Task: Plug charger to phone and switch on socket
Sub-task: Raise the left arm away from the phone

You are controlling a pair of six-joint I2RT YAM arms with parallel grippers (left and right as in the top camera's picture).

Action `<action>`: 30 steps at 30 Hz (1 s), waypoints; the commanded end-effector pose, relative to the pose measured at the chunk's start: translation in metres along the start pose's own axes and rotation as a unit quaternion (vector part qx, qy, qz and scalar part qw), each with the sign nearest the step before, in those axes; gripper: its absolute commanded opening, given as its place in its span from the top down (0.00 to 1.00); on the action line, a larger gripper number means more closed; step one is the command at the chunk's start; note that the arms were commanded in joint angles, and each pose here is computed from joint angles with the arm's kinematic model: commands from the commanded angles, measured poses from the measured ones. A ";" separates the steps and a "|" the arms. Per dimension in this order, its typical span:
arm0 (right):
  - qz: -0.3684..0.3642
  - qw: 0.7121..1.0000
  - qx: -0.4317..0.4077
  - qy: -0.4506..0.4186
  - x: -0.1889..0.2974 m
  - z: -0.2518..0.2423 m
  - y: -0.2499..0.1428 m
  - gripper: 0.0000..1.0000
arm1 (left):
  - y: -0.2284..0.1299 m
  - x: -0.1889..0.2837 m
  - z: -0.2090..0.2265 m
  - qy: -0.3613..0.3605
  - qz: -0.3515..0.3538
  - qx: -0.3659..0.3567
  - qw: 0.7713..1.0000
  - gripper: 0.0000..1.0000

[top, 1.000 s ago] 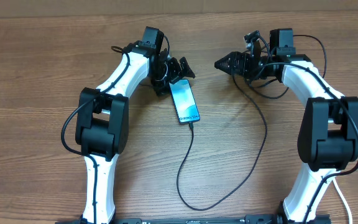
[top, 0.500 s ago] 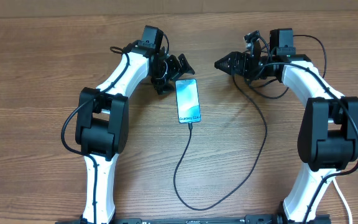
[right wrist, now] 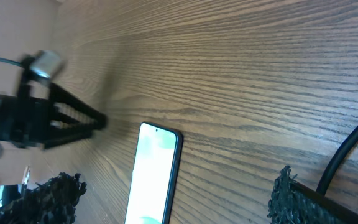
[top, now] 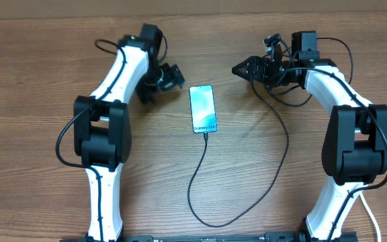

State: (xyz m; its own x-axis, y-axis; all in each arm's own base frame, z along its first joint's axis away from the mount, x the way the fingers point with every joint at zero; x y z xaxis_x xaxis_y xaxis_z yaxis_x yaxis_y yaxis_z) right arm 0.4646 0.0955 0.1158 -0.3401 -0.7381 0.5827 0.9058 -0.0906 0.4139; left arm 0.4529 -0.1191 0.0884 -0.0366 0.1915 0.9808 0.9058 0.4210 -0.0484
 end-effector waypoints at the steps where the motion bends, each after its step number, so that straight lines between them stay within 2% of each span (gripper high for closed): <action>1: -0.007 1.000 0.010 -0.001 0.003 0.002 0.004 0.00 | 0.004 0.094 -0.010 0.038 -0.135 -0.060 0.988 0.00; 4: -0.007 1.000 0.010 -0.001 0.003 0.002 0.004 0.00 | -0.012 0.141 -0.019 0.024 -0.170 -0.077 0.982 0.00; 8: -0.007 1.000 0.010 -0.001 0.003 0.002 0.004 0.00 | -0.052 0.199 -0.030 -0.015 -0.208 -0.105 0.972 0.00; 12: -0.007 1.000 0.009 -0.001 0.003 0.002 0.004 0.00 | -0.070 0.222 -0.032 -0.033 -0.224 -0.118 0.967 0.00; 30: -0.011 1.000 0.010 0.018 0.012 0.010 0.012 0.00 | -0.072 0.224 -0.033 -0.035 -0.225 -0.120 0.966 0.00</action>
State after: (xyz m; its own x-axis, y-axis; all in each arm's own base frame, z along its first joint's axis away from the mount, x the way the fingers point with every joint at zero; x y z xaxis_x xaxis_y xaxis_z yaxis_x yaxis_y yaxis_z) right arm 0.4637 0.0957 0.1156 -0.3356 -0.7405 0.5822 0.9081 -0.0900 0.4090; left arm 0.3905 -0.1397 0.3201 -0.4680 0.1218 0.8753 0.8634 0.2739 0.4236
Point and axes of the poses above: each gripper's point midway between its finger pads, its own x axis back along the fingers, its own z axis along the line the jaws close on, y = z × x, the point moved 5 cm from there along x, back along the fingers
